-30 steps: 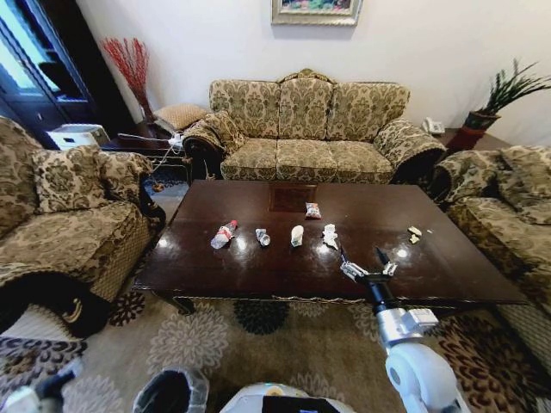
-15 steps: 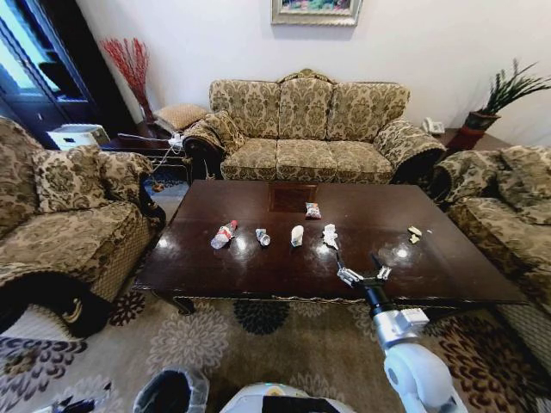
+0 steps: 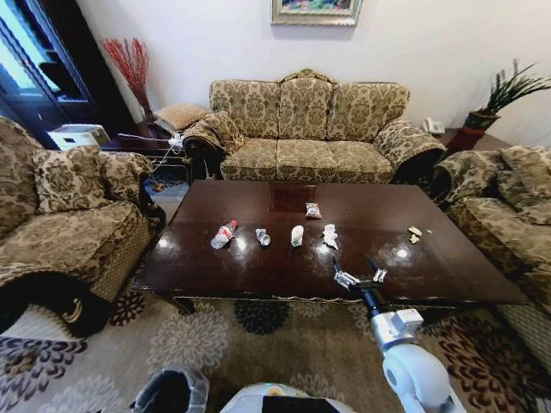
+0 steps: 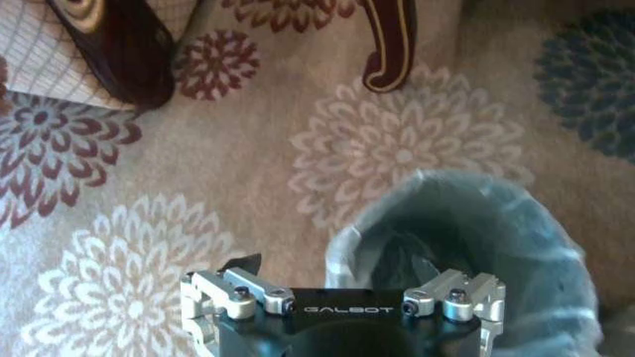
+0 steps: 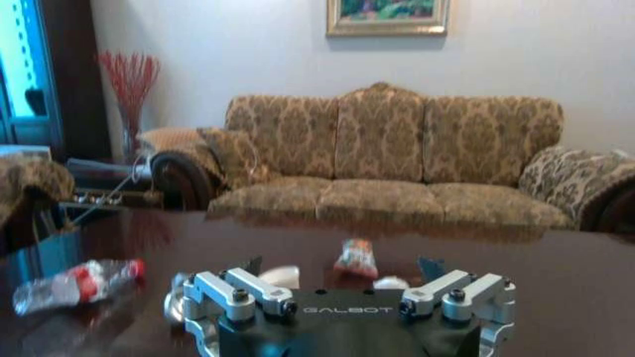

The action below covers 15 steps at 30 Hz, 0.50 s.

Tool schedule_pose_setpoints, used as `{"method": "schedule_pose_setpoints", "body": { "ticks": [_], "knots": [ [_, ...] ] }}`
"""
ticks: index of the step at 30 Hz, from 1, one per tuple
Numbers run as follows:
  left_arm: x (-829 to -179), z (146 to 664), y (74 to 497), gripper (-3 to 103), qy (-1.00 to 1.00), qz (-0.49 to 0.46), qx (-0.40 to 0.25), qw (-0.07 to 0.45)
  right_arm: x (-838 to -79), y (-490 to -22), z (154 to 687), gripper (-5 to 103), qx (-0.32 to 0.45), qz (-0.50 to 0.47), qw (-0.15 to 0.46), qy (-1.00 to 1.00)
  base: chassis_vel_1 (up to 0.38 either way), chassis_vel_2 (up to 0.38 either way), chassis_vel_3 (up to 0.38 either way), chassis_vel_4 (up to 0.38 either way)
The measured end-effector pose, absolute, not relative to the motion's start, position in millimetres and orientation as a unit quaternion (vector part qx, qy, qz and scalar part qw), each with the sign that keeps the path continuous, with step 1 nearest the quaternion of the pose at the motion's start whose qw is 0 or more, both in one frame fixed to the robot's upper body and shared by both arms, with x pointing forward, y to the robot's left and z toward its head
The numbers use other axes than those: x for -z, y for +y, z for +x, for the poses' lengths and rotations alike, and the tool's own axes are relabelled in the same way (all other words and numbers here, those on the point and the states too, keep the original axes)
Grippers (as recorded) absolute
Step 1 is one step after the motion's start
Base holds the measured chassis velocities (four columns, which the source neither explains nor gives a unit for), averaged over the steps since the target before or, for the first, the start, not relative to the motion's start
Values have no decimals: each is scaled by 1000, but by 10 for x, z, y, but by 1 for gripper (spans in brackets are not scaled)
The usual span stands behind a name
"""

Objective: Move to the front of the table and place the trash on the table into the trash bin.

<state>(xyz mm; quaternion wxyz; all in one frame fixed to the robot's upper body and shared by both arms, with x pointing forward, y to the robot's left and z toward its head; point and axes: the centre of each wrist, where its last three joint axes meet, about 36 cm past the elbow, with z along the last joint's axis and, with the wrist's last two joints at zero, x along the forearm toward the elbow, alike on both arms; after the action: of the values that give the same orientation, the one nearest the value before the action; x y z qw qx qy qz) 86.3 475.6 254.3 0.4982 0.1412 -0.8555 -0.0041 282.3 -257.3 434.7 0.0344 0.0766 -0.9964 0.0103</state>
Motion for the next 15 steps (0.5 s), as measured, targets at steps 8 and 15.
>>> {"method": "schedule_pose_setpoints", "body": {
  "ticks": [8,15],
  "knots": [
    [-2457,831,4554,100,-850,141,2,508,-4250,-2638,2836,100,-25,85,56,-994,0,0,0,0],
    [-2188,912,4597,100,-843,145,22,517,-4172,-2699,2695,100,-35,86,84,-992,0,0,0,0]
  ]
}}
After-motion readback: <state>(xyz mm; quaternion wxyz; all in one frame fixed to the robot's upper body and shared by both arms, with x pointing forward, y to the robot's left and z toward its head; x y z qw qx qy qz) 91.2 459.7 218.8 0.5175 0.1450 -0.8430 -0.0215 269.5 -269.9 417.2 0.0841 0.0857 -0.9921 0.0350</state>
